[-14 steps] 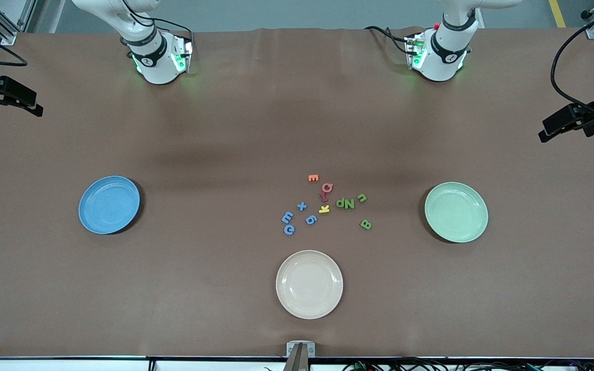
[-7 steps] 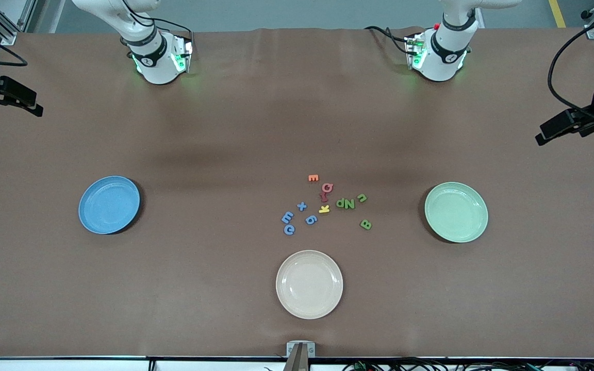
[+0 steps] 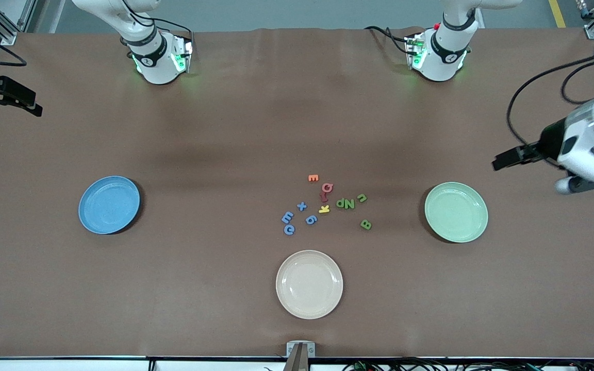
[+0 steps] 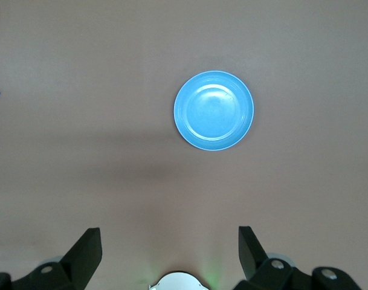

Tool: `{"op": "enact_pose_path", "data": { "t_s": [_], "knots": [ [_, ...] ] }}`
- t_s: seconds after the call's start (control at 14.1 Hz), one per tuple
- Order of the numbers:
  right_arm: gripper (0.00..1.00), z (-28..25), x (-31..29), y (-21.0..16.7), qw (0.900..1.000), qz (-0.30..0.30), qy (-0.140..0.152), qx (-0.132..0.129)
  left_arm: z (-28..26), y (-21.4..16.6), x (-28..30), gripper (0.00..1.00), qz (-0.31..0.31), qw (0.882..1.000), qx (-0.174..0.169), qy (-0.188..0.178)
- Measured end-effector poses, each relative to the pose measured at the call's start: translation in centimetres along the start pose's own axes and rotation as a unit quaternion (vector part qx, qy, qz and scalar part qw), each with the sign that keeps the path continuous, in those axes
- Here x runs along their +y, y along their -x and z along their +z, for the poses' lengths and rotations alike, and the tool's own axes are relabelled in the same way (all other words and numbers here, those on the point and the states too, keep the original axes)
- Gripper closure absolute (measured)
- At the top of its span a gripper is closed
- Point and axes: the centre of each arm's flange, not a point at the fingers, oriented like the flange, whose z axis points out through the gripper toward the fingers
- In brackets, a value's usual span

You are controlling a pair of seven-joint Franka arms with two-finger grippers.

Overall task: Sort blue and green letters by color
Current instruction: 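Reach the left gripper to the green B while the right gripper approaches letters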

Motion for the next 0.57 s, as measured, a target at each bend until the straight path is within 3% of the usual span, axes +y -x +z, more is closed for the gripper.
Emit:
{"op": "enact_pose_path", "data": {
  "t_s": [0.57],
  "knots": [
    [0.0, 0.1, 0.6, -0.4, 1.0, 0.007, 0.001, 0.003, 18.2, -2.8, 14.8, 0.0, -0.072, 0.997, 0.039, -0.005]
  ]
}}
